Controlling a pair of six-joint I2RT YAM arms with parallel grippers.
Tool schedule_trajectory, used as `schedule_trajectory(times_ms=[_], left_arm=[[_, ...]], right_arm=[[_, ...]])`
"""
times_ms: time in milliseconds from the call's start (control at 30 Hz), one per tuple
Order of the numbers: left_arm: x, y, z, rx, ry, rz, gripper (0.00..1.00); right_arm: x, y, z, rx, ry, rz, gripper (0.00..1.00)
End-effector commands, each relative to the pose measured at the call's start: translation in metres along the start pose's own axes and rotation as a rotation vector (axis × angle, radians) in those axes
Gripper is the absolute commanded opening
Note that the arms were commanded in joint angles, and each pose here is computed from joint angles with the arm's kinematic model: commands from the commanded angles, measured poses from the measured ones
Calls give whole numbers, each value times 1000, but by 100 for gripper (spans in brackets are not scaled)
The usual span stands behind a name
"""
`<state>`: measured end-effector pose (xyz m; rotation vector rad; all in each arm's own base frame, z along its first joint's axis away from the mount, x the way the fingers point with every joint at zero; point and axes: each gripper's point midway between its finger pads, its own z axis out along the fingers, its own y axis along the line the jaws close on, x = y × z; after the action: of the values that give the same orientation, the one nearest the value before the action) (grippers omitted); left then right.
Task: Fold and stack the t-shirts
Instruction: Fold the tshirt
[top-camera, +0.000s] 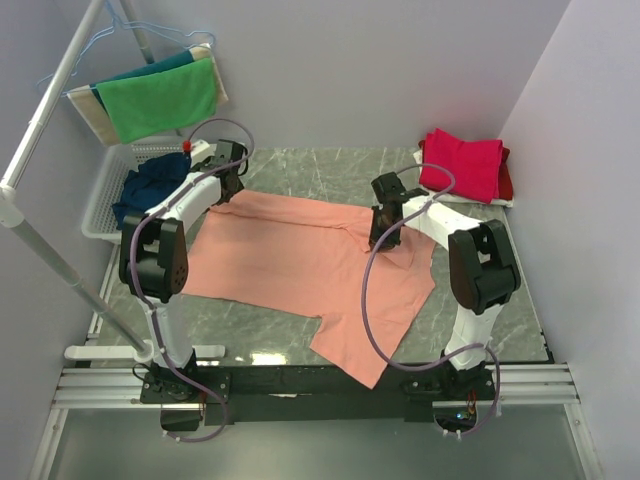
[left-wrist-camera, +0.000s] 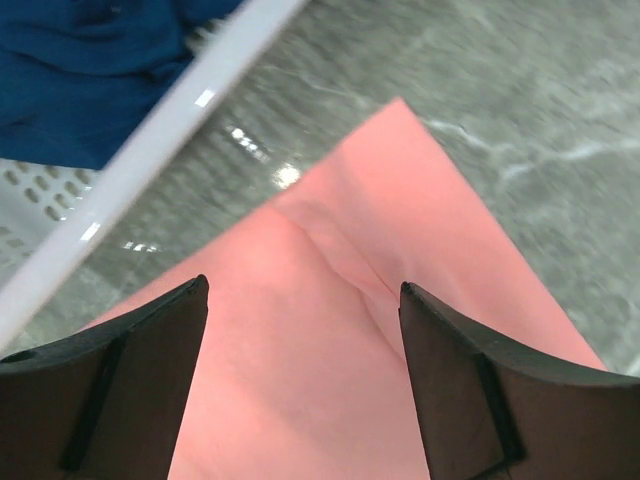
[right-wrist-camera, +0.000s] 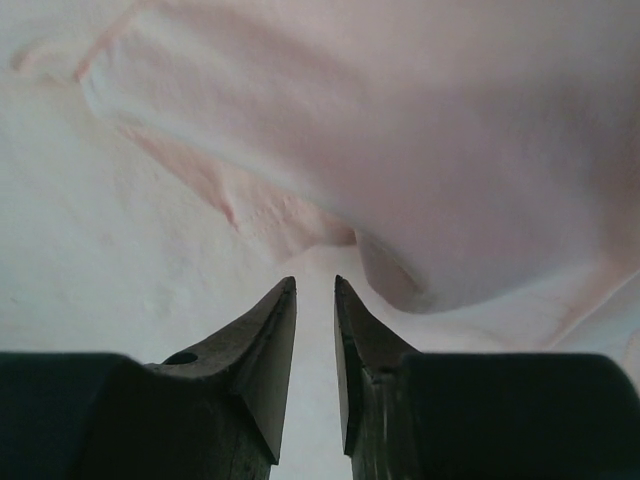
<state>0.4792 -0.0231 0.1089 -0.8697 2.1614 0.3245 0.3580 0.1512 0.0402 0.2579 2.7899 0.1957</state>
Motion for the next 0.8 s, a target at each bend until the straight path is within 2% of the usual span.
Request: schedule_trajectory(times_ms=[0, 233, 467, 567, 767], left_arm=[[-8, -23, -18, 142, 22, 36, 82], [6, -40, -25, 242, 91, 82, 84], [26, -34, -24, 241, 152, 116, 84], [30, -29, -26, 243, 161, 126, 84], [36, -23, -29, 245, 172, 131, 85]], right_arm=[[28, 3, -22, -29, 63, -63, 30], [75, -6, -17, -3, 143, -78, 31], [116, -15, 0, 19, 226, -77, 31], [130, -27, 3, 62, 261, -69, 31], [150, -68, -5, 245, 286, -36, 24]])
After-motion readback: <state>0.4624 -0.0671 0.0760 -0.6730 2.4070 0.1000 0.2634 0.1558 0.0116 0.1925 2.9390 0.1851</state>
